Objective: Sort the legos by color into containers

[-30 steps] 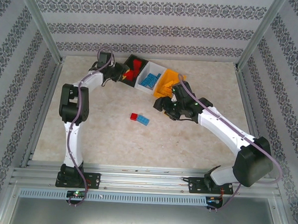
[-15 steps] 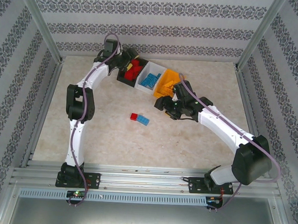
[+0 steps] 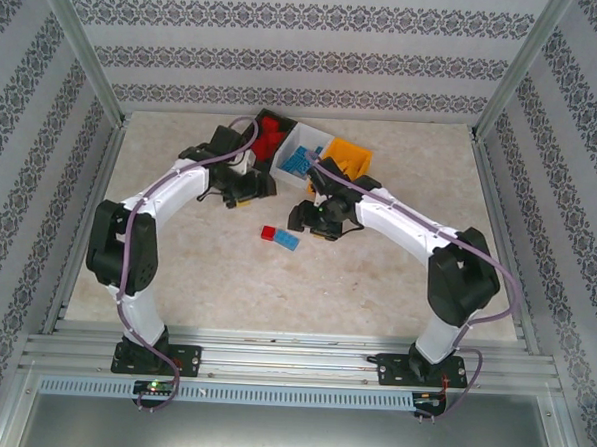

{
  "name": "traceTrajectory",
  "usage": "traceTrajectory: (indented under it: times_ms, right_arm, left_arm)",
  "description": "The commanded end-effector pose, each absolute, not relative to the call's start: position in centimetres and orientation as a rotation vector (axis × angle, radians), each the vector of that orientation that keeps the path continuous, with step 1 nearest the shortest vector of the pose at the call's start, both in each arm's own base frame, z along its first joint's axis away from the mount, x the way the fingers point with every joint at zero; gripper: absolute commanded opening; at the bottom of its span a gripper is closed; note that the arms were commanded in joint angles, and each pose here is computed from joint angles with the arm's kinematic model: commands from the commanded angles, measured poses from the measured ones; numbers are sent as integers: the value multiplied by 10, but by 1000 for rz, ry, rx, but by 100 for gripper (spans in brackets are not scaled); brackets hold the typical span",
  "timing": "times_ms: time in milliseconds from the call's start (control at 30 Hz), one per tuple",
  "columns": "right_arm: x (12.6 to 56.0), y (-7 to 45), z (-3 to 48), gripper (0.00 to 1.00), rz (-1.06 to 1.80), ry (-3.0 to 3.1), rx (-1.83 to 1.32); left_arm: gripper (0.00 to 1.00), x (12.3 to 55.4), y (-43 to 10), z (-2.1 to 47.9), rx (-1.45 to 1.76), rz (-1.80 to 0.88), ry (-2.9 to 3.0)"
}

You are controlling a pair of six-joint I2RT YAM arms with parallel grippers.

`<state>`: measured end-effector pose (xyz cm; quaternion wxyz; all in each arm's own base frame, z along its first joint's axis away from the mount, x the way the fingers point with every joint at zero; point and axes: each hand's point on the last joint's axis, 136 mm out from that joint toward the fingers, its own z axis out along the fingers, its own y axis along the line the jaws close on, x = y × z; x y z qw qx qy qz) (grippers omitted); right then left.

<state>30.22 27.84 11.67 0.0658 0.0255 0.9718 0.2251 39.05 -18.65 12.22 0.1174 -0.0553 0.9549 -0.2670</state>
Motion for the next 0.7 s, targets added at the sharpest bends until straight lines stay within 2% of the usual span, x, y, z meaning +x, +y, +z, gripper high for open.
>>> traceTrajectory:
  times_ms: [0, 133, 267, 533, 667]
  right_arm:
    - [303, 273, 116, 63, 593, 2953, 12]
    - [300, 273, 113, 63, 612, 2951, 82]
    - [293, 267, 115, 63, 630, 2938, 119]
    - [276, 255, 125, 63, 674, 2893, 154]
    - [268, 250, 128, 63, 690, 2875, 172]
  left_arm:
    - [79, 351, -187, 103, 42, -705, 2916]
    - [83, 327, -190, 85, 206, -592, 3007]
    - [83, 321, -197, 73, 282, -536, 3033]
    - [82, 336, -201, 56, 247, -345, 3085]
    - [82, 348, -207, 52, 198, -347, 3092]
